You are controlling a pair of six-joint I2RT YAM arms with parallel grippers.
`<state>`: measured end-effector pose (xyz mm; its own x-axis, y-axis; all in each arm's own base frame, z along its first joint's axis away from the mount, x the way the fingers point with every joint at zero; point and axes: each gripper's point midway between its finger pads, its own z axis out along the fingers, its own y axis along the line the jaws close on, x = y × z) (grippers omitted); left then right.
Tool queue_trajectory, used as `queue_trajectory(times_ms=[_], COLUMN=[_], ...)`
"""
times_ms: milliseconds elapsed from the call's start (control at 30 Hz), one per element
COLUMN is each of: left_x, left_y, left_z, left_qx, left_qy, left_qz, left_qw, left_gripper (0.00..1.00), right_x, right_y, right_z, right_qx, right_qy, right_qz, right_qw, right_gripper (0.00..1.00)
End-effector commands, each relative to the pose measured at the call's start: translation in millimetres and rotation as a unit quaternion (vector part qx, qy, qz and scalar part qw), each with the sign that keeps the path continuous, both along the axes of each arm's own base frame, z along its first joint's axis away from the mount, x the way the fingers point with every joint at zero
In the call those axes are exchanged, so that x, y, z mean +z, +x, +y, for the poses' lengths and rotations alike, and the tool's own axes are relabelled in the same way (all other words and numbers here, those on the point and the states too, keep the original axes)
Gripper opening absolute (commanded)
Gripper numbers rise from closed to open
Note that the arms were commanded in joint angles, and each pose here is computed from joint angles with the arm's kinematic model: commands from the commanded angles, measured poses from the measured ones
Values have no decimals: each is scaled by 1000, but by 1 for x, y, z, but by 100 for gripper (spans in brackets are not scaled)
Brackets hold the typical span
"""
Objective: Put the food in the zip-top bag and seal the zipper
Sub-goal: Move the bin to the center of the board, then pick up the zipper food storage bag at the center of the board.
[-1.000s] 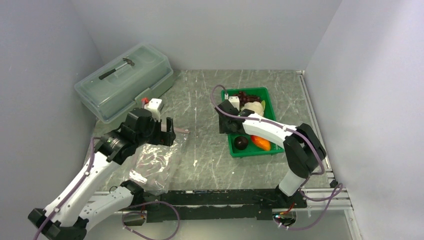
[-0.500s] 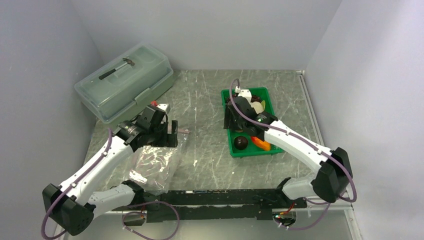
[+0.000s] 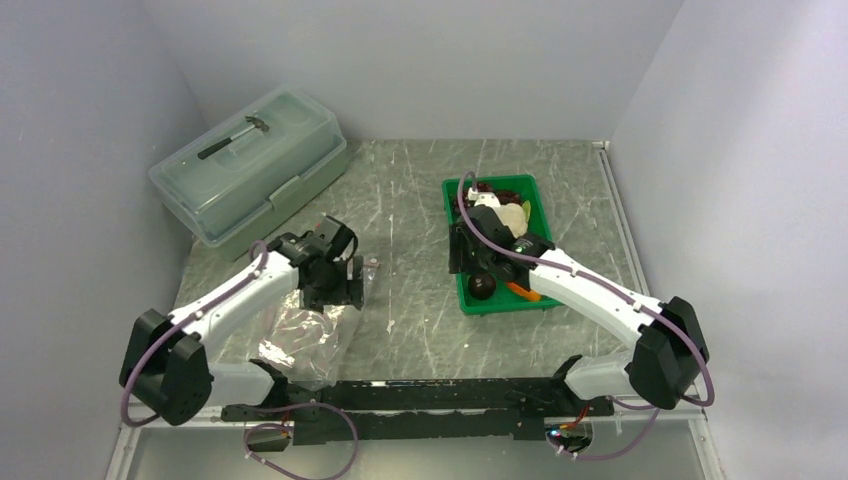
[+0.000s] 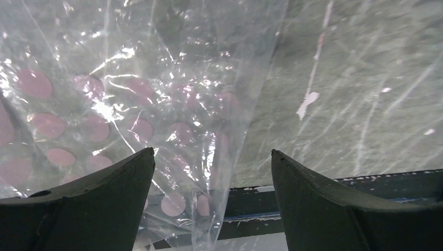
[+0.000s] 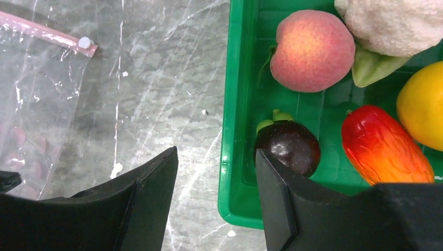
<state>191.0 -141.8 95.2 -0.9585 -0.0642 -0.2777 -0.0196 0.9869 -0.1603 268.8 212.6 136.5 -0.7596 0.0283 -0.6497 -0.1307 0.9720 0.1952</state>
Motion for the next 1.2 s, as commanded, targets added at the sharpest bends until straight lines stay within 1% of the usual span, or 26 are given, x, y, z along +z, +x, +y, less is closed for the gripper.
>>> queue_trajectory(times_ms=[0, 167, 233, 300, 467, 567, 633, 667, 733, 767, 800, 967, 1167], left_x=[-19, -41, -47, -50, -53, -53, -51, -51, -49, -48, -47, -41, -24], left_y=[-2, -8, -9, -10, -9, -9, -8, -8, -8, -8, -8, -9, -10], left_z=[0, 2, 2, 3, 4, 4, 4, 4, 4, 3, 3, -7, -18], left_qx=[22, 23, 22, 22, 22, 21, 21, 21, 19, 17, 15, -22, -64], left_qy=[20, 59, 69, 75, 85, 87, 86, 86, 85, 84, 82, 72, 91], left_qz=[20, 45, 49, 53, 54, 54, 51, 50, 47, 46, 44, 28, -8], left_qw=[999, 997, 996, 996, 995, 995, 995, 995, 995, 995, 996, 997, 994], left_gripper=[87, 86, 82, 77, 59, 47, 35, 29, 13, 3, 0, 0, 0], right_x=[12, 7, 7, 7, 7, 8, 7, 7, 6, 5, 5, 11, 18], right_y=[1, 1, 1, 1, 1, 0, 0, -1, -2, -3, -4, -7, -10], right_z=[11, 12, 12, 12, 11, 10, 10, 10, 11, 11, 12, 16, 18], right_qx=[18, 22, 22, 22, 21, 20, 20, 21, 21, 22, 23, 36, 47], right_qy=[32, 33, 34, 35, 34, 37, 37, 38, 39, 41, 43, 60, 66], right_qz=[-21, -19, -20, -21, -24, -26, -26, -24, -21, -19, -19, -21, -25], right_qw=[999, 999, 999, 999, 999, 999, 999, 999, 999, 999, 999, 997, 996], right_gripper=[60, 61, 61, 61, 61, 61, 61, 61, 61, 61, 61, 61, 61])
